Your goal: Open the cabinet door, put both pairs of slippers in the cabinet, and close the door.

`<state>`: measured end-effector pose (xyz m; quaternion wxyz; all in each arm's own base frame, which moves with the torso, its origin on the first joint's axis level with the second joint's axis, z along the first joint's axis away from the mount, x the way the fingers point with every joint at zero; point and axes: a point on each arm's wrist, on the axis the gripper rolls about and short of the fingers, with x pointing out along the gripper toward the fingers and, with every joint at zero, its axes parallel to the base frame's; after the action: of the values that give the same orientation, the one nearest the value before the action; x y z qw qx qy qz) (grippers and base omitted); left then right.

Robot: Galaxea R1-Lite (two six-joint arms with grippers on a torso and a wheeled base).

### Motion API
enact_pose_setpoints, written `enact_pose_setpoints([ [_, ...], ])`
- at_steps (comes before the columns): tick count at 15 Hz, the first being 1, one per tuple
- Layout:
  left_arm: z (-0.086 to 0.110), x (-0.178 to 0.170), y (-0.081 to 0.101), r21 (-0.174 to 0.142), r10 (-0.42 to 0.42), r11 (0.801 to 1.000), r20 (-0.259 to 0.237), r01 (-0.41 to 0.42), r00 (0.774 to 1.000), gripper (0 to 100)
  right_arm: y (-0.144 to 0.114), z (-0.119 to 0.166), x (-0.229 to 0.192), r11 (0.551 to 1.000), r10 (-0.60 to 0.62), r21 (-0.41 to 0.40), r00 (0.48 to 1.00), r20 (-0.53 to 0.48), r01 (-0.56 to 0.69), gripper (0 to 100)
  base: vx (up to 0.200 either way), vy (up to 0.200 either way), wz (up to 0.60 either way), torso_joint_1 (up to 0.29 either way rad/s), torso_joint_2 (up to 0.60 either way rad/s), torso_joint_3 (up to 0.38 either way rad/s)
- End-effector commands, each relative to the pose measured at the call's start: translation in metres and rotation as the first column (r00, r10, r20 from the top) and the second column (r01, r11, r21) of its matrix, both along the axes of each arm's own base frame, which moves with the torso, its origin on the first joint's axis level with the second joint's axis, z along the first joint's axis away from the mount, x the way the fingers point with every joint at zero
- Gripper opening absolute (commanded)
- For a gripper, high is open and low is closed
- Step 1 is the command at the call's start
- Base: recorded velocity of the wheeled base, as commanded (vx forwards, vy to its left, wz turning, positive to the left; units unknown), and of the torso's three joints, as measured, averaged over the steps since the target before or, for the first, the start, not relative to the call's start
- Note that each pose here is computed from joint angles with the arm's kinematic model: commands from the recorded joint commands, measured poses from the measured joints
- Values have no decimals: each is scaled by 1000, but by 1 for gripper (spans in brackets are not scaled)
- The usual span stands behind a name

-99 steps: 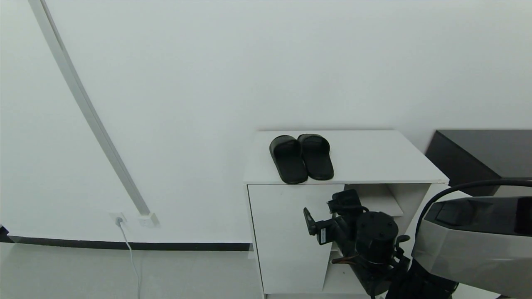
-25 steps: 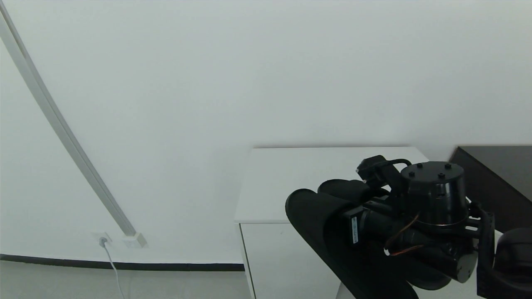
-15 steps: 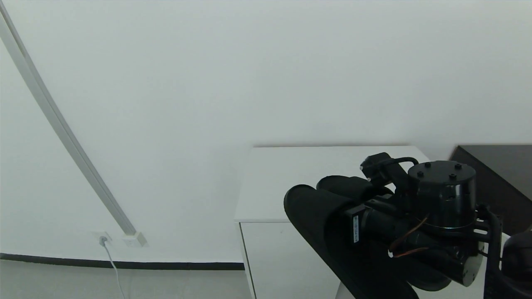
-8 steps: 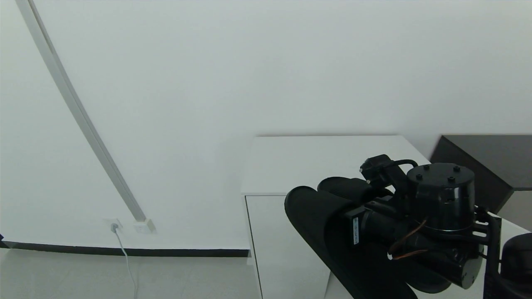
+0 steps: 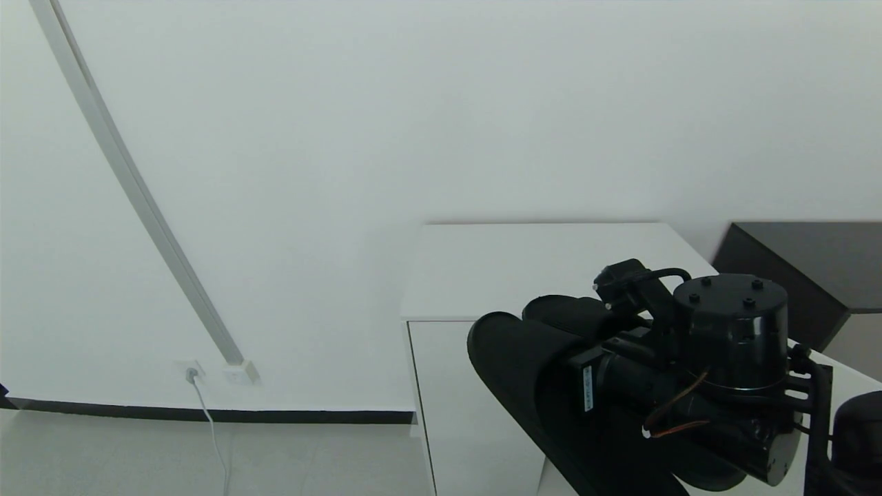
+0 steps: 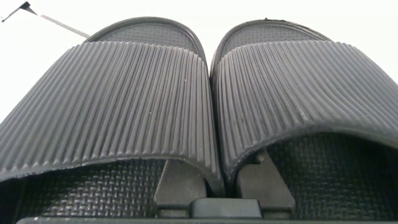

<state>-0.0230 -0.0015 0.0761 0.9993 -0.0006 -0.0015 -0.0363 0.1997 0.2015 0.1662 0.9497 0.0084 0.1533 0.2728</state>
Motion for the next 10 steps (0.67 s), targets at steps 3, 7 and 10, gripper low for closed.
enact_pose_setpoints([
  [3,0,0,0,0,0,1000,-1,0,1000,0,2,-2,0,1000,6,-5,1000,-5,-6,0,0,0,0,0,0,0],
  [7,0,0,0,-2,2,1000,0,-2,1000,0,2,-2,0,1000,6,-5,1000,-5,-6,0,0,0,0,0,0,0],
  [10,0,0,0,-2,2,1000,-2,-2,1000,0,3,-1,-2,1000,14,-2,1000,-2,-14,0,0,-133,0,2,3,2],
])
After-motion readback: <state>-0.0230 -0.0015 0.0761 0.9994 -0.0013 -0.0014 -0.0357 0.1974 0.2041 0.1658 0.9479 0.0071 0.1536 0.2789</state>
